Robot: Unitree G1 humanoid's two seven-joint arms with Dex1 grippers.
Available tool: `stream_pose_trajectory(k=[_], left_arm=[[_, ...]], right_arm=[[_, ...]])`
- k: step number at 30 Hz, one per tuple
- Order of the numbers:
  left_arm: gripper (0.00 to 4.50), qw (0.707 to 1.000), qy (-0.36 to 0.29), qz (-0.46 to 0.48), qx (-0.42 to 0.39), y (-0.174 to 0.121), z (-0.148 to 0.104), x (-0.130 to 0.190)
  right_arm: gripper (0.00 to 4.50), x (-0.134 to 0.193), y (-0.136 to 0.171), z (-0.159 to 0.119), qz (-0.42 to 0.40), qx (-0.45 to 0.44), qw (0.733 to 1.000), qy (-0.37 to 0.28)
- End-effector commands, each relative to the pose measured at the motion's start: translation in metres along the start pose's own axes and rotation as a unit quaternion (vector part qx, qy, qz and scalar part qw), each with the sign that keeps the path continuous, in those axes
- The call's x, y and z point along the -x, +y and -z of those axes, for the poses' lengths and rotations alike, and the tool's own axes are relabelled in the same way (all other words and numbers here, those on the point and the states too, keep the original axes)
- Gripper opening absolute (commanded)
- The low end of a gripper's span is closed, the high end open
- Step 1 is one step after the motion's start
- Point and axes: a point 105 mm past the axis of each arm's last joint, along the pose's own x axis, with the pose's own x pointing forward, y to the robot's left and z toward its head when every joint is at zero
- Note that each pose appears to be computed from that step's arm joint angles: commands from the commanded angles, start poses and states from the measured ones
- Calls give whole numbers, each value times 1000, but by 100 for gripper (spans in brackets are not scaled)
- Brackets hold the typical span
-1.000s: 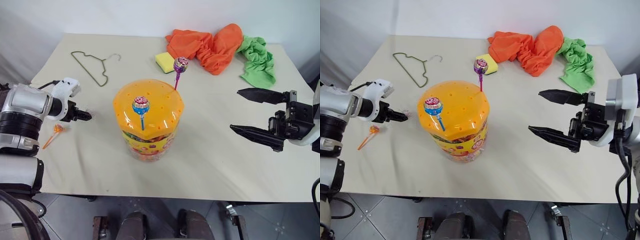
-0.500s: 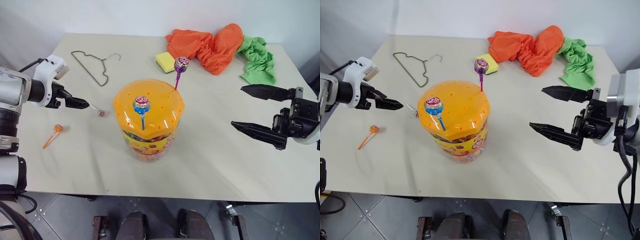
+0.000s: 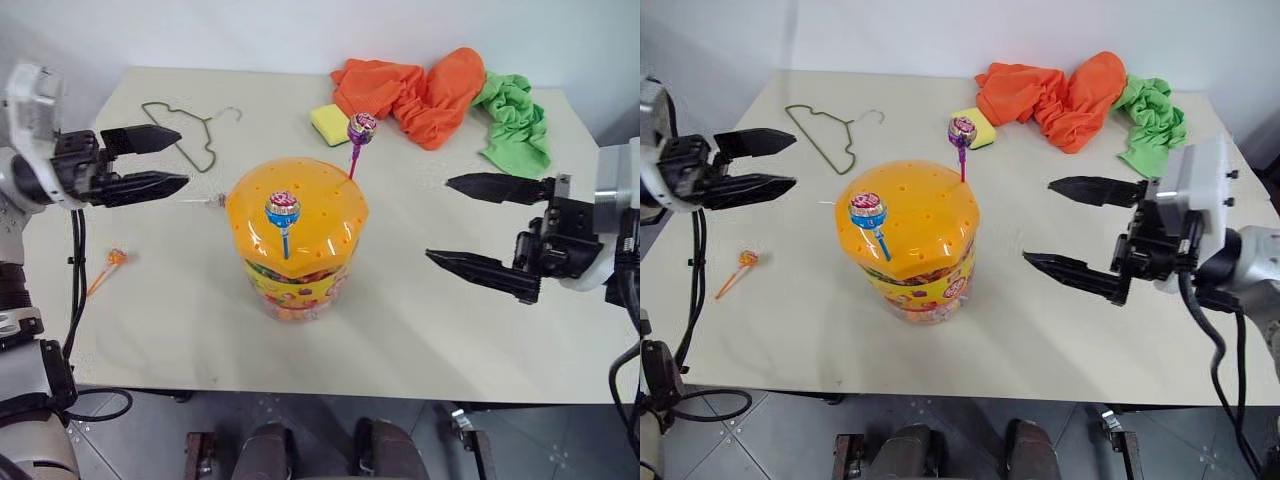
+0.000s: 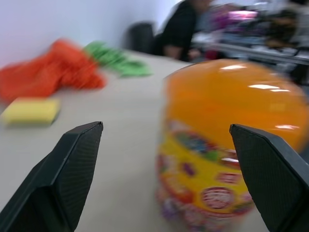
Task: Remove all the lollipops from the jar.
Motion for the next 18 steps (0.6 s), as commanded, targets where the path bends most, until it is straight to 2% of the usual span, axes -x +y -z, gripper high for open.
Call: stream_pose_trajectory(k=[1, 5, 18], left_arm=[[447, 997, -20, 69, -29, -21, -6, 7], [447, 993, -39, 106, -20, -35, -3, 7], [447, 988, -54, 146, -14, -60, 4, 4]], right_arm=[[450, -15, -2, -16, -9, 7, 999, -49], [450, -31, -18, -19, -13, -7, 996, -86], [450, -76, -50, 8, -76, -51, 991, -95]])
